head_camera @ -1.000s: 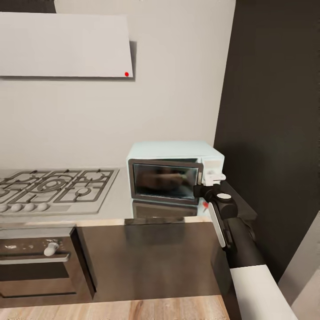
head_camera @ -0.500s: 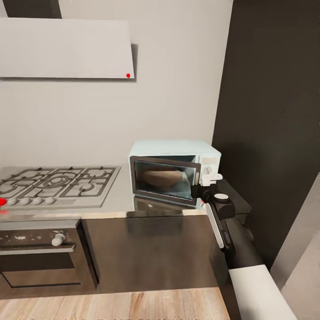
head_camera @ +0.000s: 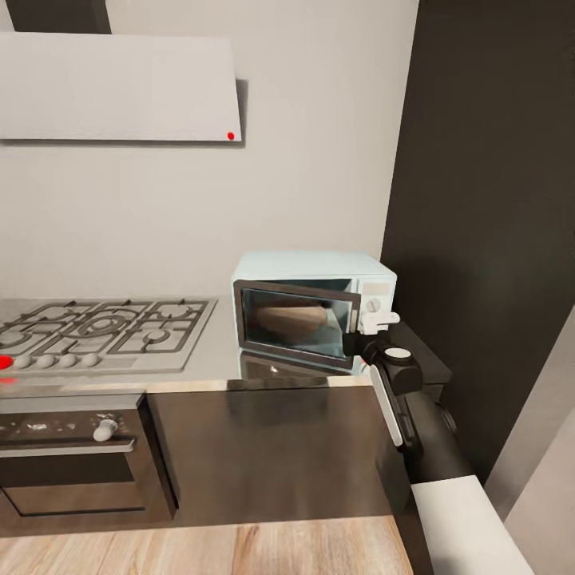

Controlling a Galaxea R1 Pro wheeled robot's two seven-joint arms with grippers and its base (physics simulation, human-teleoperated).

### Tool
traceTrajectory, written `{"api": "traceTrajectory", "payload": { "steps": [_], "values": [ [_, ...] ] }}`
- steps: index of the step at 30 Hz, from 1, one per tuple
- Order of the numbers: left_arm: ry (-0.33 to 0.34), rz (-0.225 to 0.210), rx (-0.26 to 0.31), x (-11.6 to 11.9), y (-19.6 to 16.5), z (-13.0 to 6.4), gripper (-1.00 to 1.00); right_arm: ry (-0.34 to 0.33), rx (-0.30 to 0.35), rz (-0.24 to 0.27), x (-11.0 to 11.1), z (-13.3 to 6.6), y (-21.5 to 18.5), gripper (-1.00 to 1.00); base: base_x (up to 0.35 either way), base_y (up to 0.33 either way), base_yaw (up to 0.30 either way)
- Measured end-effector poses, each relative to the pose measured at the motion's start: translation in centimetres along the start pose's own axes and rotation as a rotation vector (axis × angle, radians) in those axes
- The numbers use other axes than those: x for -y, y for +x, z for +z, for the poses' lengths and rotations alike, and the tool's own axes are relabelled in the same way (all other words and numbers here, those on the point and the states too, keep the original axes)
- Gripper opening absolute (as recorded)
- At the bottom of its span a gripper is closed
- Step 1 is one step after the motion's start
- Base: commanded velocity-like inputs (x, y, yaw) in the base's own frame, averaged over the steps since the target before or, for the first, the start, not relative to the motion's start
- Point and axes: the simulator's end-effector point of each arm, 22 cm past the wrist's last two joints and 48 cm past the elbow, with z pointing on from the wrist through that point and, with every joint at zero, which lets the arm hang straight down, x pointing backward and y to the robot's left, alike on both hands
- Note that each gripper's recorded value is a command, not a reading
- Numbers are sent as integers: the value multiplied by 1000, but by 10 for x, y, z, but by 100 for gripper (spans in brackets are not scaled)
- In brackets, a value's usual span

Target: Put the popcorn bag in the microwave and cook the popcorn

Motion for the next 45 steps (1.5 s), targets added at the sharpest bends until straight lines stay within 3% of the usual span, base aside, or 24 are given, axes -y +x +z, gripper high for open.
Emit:
{"api": "traceTrajectory", "payload": {
  "steps": [12,13,14,16,22,24,27,30,33,36,38,40,42,45],
  "values": [
    [0,-1,0,0,0,0,100,1,-8,-7,-1,-1,0,-100,0,0,0],
    [0,-1,0,0,0,0,100,1,-8,-6,-1,-1,0,100,0,0,0],
    [0,-1,0,0,0,0,100,12,-16,16,8,0,3,100,0,0,0],
    [0,-1,0,0,0,0,100,49,-19,1,20,0,5,100,0,0,0],
    [0,-1,0,0,0,0,100,53,-25,-7,24,0,6,100,0,0,0],
    [0,-1,0,0,0,0,100,51,-54,-7,25,-1,11,100,0,0,0],
    [0,-2,0,0,0,0,100,26,-116,-7,21,-3,24,100,0,0,0],
    [0,-1,0,0,0,0,100,-42,-146,-2,6,-5,33,100,0,0,0],
    [0,-1,0,0,0,0,100,-68,-194,-12,9,-5,60,100,0,0,0],
    [0,-1,0,0,0,0,100,-53,-250,-31,25,-8,86,100,0,0,0],
    [0,-2,0,0,0,0,100,-23,-287,-49,46,-9,104,100,0,0,0],
    [0,-2,1,0,0,0,100,30,-319,-84,83,-11,118,100,0,0,0],
    [-1,-2,1,-1,0,0,100,52,-320,-93,99,-12,120,100,0,0,0],
    [0,-2,1,0,-1,0,100,116,-291,-24,137,-14,114,100,0,0,0]
  ]
}}
